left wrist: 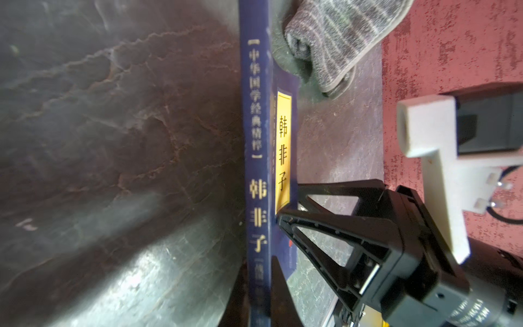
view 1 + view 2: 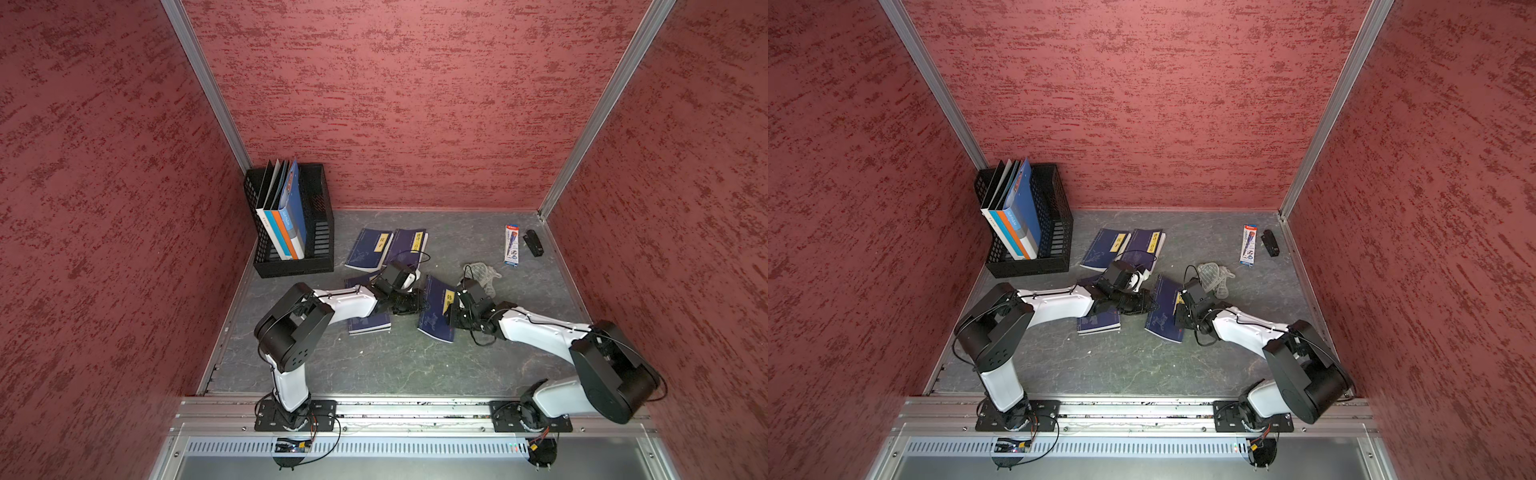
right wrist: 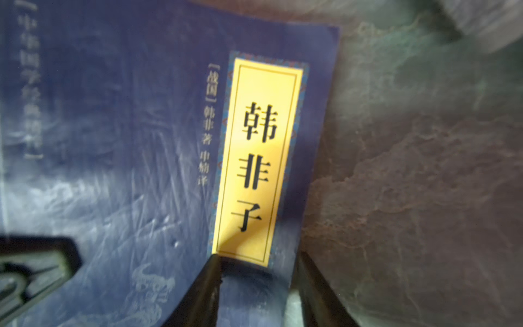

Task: Wipe the cover of the book
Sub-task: Pick up the book from the center of the board, then place the book on the book.

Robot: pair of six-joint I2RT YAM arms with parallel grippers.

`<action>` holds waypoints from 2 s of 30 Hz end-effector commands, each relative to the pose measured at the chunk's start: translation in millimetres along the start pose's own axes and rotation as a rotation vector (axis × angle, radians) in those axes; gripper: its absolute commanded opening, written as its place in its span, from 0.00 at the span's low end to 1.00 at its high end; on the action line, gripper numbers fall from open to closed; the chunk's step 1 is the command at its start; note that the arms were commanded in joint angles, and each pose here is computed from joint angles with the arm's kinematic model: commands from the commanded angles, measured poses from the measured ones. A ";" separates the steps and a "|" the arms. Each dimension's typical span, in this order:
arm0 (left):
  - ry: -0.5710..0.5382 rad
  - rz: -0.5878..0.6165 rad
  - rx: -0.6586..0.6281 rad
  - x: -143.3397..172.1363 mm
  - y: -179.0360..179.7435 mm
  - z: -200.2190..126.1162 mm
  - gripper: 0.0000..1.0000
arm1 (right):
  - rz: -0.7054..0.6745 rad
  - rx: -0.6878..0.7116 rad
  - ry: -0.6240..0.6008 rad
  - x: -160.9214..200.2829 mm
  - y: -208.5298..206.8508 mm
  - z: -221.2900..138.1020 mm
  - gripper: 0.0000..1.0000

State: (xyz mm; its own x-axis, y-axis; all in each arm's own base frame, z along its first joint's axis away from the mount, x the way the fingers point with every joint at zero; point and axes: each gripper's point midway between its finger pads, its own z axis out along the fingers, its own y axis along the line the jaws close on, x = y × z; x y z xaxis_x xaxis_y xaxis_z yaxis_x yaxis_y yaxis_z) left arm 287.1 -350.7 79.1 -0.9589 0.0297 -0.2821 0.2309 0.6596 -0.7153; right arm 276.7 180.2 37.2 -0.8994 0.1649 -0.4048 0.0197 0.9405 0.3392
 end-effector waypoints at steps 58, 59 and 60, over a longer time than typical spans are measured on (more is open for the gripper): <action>-0.238 -0.362 -0.166 -15.7 147.9 -164.4 0.00 | -0.118 -0.048 -0.094 -59.6 46.6 10.6 0.69; -0.238 -0.364 -0.168 -15.6 149.0 -163.8 0.00 | -0.119 -0.049 -0.094 -59.6 46.9 10.8 0.69; -0.236 -0.366 -0.168 -15.3 149.5 -163.2 0.00 | -0.118 -0.049 -0.094 -60.0 47.0 11.3 0.69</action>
State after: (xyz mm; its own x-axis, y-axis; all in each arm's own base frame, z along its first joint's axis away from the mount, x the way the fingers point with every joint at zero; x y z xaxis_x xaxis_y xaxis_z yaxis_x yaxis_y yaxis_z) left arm 296.7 -133.3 75.8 -0.9145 -0.3844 -0.1262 -0.1975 0.6965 -0.6899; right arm 335.6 211.8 69.4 -0.8517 0.0971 -0.5150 -0.0827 0.9455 0.3149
